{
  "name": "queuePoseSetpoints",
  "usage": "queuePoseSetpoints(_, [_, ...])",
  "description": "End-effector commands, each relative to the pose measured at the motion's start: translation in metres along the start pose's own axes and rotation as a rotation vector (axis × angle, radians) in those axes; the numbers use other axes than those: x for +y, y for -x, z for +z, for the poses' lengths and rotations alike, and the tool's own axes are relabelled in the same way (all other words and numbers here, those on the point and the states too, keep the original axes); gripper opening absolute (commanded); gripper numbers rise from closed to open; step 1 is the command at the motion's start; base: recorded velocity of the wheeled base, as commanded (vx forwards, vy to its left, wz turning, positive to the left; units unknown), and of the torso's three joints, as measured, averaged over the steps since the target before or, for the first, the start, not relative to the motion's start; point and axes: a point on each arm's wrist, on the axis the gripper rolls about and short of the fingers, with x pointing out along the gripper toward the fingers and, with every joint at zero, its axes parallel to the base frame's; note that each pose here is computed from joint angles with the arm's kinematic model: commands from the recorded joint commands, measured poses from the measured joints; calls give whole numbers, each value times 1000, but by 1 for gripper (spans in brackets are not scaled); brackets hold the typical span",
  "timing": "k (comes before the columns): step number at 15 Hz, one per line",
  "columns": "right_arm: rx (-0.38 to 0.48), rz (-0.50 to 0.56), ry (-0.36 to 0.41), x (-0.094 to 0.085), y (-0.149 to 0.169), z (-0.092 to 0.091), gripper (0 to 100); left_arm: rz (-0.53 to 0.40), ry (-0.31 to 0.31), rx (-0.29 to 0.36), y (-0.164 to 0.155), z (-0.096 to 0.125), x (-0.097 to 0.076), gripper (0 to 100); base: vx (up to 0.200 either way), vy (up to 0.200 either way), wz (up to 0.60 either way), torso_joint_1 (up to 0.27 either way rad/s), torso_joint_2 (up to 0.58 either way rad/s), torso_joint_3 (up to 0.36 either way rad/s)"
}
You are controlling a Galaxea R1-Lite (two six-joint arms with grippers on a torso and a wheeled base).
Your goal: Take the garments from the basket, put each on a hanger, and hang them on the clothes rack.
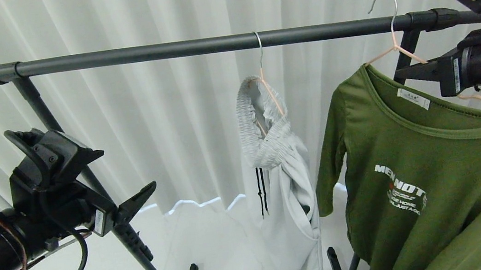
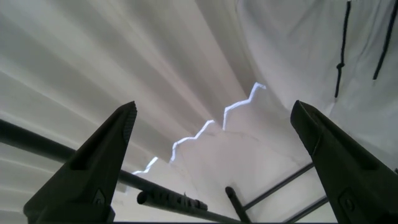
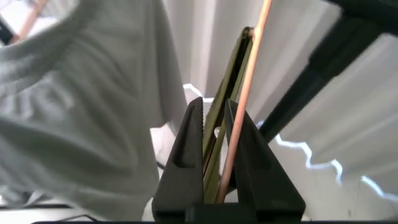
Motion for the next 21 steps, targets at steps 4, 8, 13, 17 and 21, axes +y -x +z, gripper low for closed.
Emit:
queuePoseSetpoints(4, [44, 15, -11, -1, -19, -8, 0, -3, 2, 2, 0, -1, -1, 100, 0, 0, 0, 0, 0, 0])
queuePoseSetpoints(8, [37, 20, -35, 1, -15, -7, 100, -1, 1, 2, 0, 0, -1, 100, 0, 0, 0, 0, 0, 0])
queuePoseSetpoints(13, [23, 15, -24, 9, 10, -12, 100, 9, 5, -3, 3, 0, 0, 100, 0, 0, 0, 0, 0, 0])
queuePoseSetpoints(17, [-73, -41, 4, 21, 70, -24, 100, 130, 82, 39, 26, -4, -3, 100, 0, 0, 0, 0, 0, 0])
queuePoseSetpoints(21, [-95, -258, 2, 26, 123, -67, 100, 310, 189, 136, 60, -24, -19, 100, 0, 0, 0, 0, 0, 0])
